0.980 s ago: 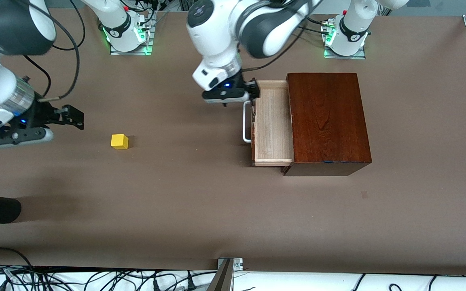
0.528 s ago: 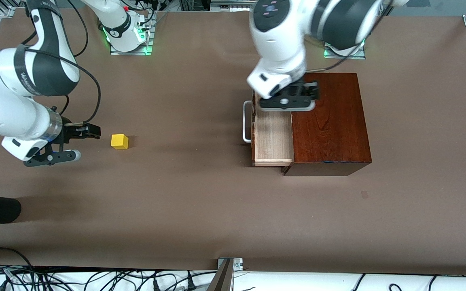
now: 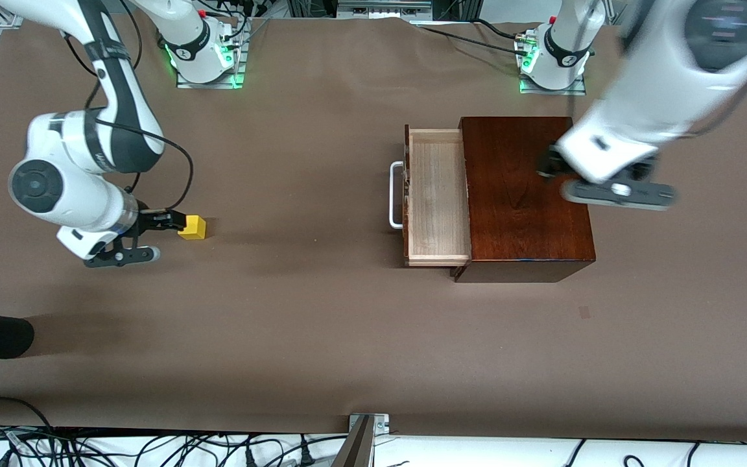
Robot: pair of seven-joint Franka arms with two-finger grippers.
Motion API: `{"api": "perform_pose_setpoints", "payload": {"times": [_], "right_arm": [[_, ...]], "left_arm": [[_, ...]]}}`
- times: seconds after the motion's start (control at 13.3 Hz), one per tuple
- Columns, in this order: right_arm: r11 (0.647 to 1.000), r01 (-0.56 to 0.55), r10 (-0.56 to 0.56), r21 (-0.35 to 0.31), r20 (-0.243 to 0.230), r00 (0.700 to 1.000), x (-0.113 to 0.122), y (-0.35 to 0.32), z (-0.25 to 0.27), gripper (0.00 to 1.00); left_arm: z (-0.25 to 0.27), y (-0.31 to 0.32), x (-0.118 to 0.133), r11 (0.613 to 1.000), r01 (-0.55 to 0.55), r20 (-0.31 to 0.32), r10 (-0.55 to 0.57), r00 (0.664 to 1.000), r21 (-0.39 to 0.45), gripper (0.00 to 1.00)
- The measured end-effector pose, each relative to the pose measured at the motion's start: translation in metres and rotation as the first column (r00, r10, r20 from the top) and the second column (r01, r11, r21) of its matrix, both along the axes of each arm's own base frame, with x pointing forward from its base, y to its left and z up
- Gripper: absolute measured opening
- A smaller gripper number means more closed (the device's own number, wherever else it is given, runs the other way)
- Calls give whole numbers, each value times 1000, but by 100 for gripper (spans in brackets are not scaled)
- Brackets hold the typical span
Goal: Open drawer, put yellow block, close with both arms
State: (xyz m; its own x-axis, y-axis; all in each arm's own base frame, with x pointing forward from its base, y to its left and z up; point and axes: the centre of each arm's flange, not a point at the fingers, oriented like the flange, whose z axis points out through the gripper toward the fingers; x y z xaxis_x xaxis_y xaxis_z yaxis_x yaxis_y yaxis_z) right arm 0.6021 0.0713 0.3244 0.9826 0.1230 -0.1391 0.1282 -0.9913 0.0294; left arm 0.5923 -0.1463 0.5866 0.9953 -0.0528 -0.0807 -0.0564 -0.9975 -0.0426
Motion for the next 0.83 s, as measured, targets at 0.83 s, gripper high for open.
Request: {"api": "perform_pose_setpoints", "payload": {"times": [0.83], "right_arm": [[999, 21, -25, 34, 130, 991, -71, -9, -101, 100]], "left_arm": [[-17, 86, -40, 993, -111, 64, 114, 991, -38, 100]]}}
